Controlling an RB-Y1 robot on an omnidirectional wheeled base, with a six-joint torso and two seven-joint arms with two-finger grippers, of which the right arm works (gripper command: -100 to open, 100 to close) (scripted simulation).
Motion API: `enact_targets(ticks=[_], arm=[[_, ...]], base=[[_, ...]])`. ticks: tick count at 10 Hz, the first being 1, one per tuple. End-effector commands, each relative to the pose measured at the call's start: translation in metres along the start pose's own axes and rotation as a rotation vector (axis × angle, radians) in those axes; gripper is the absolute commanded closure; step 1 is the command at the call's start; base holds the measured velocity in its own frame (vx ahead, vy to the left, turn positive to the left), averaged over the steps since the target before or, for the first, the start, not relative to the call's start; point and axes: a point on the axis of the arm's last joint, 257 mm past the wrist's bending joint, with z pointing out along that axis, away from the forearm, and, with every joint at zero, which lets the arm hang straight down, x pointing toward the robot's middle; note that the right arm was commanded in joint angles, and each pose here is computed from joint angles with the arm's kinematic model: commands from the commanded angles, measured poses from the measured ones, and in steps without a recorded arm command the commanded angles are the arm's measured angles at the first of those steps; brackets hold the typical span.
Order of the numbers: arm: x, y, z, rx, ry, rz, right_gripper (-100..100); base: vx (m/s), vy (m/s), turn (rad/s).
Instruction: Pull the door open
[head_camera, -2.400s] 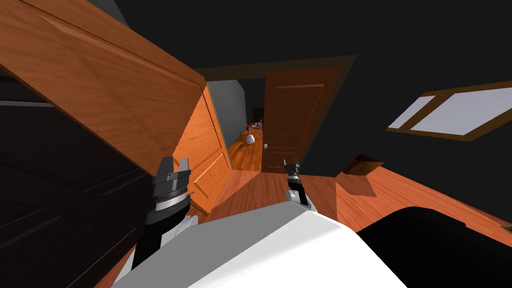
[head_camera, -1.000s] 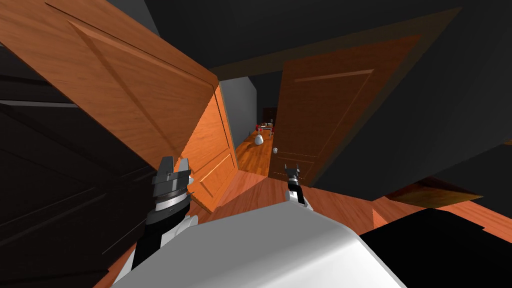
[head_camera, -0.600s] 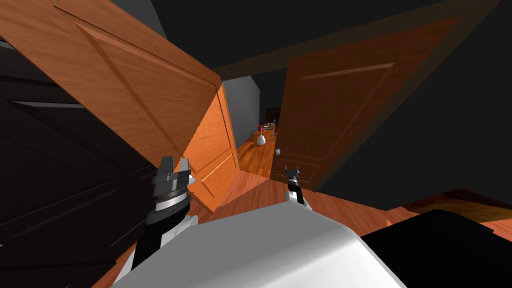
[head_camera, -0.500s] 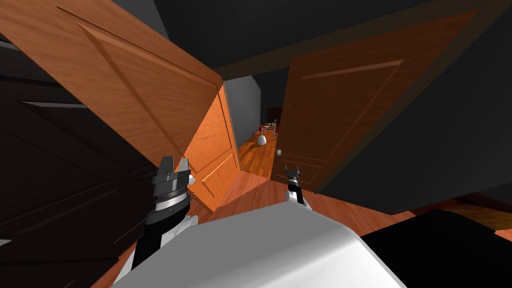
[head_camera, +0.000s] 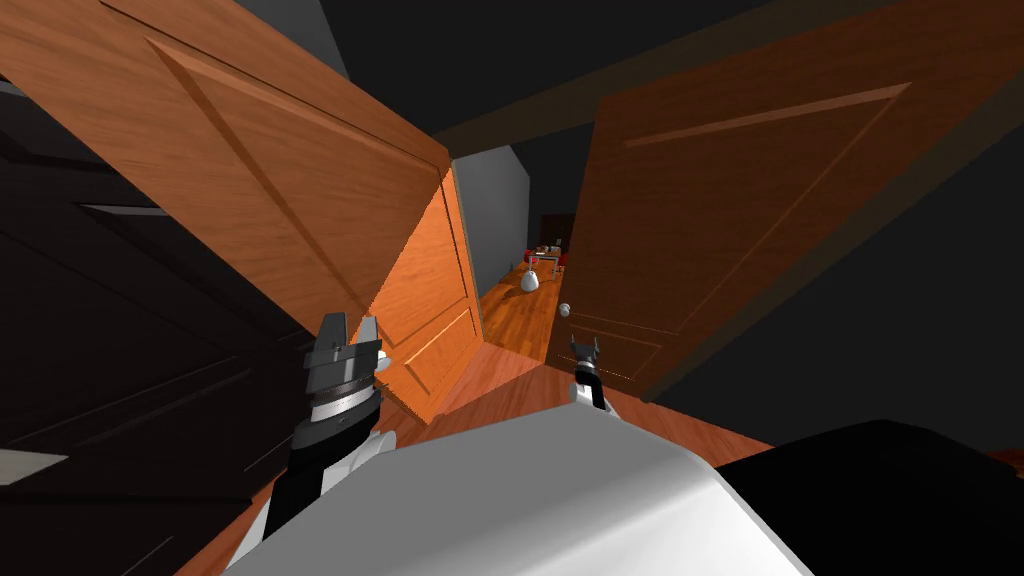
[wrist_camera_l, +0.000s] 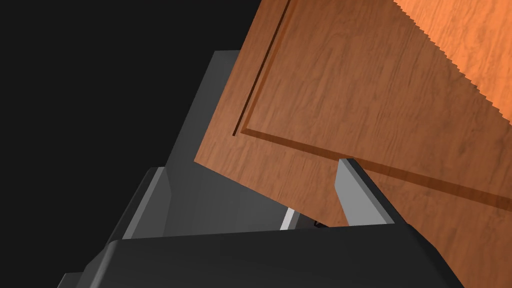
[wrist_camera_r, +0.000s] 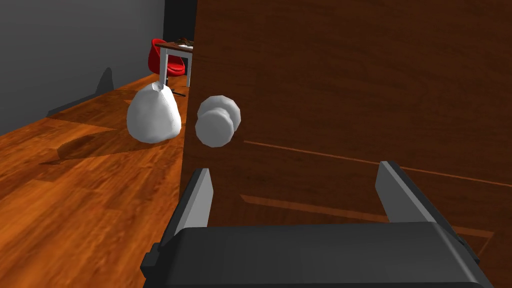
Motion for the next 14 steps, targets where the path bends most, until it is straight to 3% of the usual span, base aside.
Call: enact_targets(ticks=[1, 5, 9, 14], arm=[[-0.01, 0.002, -0.0002, -0.01, -0.025, 0.033, -100], [-0.037, 0.003, -0.0057, -0.039, -0.09, 0.115, -100], [-0.05, 0.004, -0.0093, -0.054, -0.121, 0.154, -100], [-0.076, 0.003, -0.0192, -0.091, -0.187, 0.239, -100]], base=[[0.083, -0.033, 0.111], [0.082, -0.044, 0.119], [0.059, -0.04, 0.07], [0.077, -0.053, 0.103]])
